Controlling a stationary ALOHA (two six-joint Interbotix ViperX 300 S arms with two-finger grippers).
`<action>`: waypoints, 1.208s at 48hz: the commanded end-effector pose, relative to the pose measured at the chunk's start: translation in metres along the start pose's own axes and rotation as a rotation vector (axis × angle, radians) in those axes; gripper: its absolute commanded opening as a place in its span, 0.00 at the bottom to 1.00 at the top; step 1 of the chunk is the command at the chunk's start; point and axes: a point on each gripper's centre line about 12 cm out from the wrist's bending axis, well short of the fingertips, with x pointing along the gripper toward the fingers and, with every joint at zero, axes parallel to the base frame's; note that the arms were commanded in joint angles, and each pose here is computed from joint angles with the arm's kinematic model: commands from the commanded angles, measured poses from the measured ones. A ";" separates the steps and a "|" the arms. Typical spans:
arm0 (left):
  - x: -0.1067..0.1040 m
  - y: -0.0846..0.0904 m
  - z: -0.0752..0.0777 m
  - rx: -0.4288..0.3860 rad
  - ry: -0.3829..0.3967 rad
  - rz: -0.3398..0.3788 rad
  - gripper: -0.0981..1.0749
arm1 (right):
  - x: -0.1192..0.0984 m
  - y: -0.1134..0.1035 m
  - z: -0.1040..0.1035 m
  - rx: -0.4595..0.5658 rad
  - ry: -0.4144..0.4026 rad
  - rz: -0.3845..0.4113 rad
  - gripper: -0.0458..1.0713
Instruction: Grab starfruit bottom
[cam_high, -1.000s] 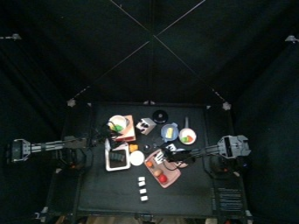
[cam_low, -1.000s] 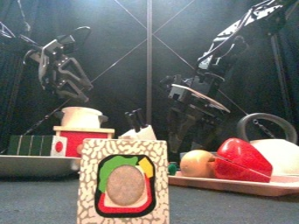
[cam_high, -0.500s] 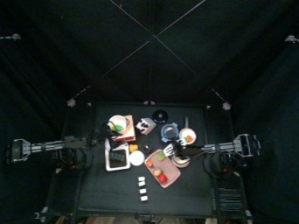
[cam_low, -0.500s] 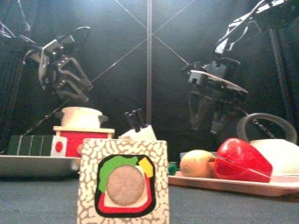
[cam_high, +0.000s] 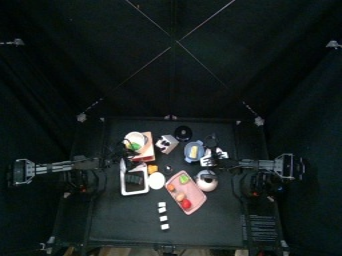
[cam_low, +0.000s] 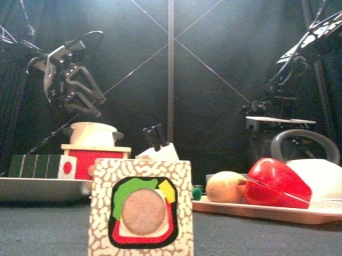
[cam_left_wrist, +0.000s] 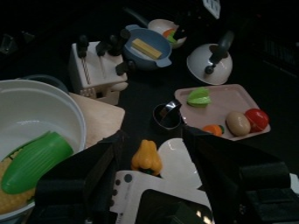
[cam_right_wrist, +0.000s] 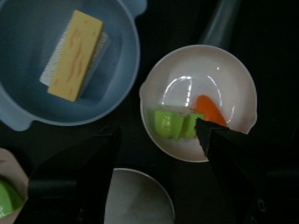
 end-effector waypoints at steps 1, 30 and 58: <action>0.000 -0.001 0.006 0.001 -0.020 -0.007 0.86 | -0.002 -0.002 0.005 0.027 -0.009 0.016 0.91; 0.000 -0.002 0.006 0.001 -0.021 -0.008 0.85 | 0.016 -0.010 0.001 0.066 0.027 0.030 0.91; 0.000 -0.001 0.006 0.000 -0.021 -0.006 0.86 | 0.024 -0.013 -0.003 0.065 0.039 0.027 0.90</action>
